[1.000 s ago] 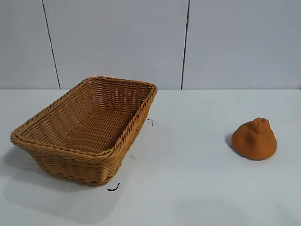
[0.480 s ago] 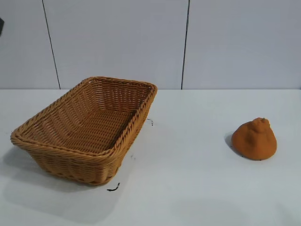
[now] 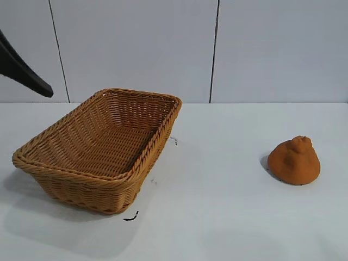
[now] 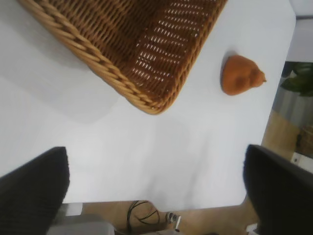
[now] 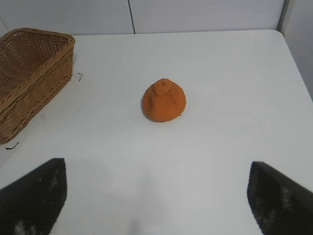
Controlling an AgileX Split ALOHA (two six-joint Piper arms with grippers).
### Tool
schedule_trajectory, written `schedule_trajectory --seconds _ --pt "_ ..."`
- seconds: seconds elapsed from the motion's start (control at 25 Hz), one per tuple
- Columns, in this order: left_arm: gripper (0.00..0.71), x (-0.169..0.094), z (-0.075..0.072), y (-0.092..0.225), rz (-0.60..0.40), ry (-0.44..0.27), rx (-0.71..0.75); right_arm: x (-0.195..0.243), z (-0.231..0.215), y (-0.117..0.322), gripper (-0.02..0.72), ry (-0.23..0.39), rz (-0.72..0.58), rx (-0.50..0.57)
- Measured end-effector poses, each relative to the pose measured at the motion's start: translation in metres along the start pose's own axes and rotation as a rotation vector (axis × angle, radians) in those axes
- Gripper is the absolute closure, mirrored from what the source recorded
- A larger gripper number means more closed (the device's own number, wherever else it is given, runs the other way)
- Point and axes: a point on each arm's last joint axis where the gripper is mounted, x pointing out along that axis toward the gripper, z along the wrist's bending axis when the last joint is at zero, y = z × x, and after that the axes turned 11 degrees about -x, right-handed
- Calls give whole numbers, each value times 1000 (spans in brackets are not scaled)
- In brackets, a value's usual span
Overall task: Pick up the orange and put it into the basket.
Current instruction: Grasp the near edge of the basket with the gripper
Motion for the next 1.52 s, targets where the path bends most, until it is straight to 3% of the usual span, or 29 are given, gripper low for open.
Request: schedule_trajectory --seconds 0.36,1.28,1.4,1.52 --pt "22 35 6 4 49 -87 -15 0 0 0 10 -4 -1 -2" --pt "22 91 42 -26 -67 -265 -167 0 0 0 10 -4 -3 -2" --pt "22 95 39 -30 -78 -262 -165 0 0 0 10 -6 -3 -1" --pt "22 101 27 -38 -87 -239 -156 0 0 0 10 -7 -3 0"
